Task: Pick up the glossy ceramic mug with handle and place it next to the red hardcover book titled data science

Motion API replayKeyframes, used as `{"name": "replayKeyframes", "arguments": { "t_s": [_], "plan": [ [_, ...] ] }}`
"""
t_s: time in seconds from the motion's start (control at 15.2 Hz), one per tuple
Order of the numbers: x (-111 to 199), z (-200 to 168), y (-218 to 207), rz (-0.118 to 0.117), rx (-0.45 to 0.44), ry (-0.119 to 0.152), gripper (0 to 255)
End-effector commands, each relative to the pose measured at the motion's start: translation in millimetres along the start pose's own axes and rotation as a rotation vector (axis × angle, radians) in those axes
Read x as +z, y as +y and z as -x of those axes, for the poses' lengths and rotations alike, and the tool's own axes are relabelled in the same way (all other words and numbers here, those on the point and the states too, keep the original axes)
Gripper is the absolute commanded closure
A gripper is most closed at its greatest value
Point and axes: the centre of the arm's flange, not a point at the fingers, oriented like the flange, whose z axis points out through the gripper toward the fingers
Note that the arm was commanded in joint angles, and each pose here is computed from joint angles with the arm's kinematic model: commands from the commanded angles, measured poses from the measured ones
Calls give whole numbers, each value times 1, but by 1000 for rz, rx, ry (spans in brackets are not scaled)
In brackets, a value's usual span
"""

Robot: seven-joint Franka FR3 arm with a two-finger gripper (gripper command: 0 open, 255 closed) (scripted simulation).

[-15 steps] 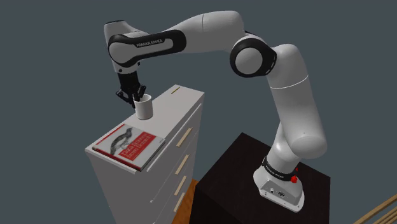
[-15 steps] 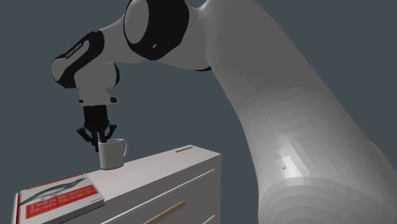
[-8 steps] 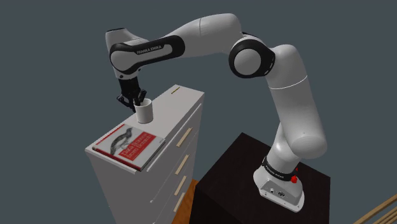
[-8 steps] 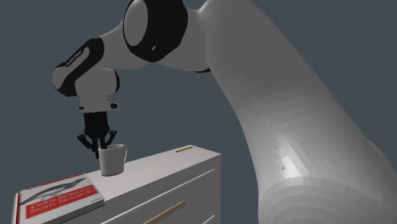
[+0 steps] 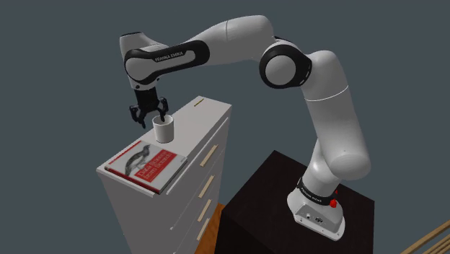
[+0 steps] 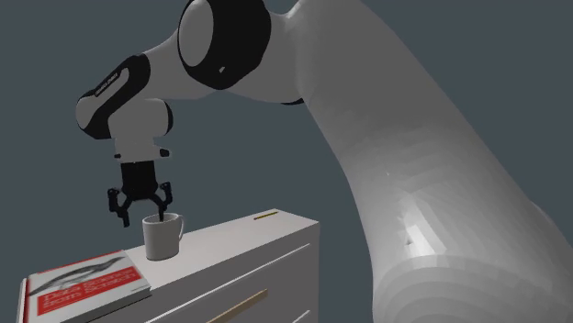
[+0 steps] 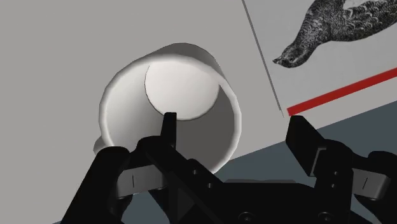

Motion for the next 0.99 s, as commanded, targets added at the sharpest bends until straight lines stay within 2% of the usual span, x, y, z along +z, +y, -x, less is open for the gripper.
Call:
{"name": "replayKeyframes", "arguments": {
  "t_s": [0.0, 0.13, 0.4, 0.92],
  "plan": [
    [0, 0, 0, 0, 0, 0, 0],
    [0, 0, 0, 0, 0, 0, 0],
    [-50, 0, 0, 0, 0, 0, 0],
    [-50, 0, 0, 0, 0, 0, 0]
  ]
}}
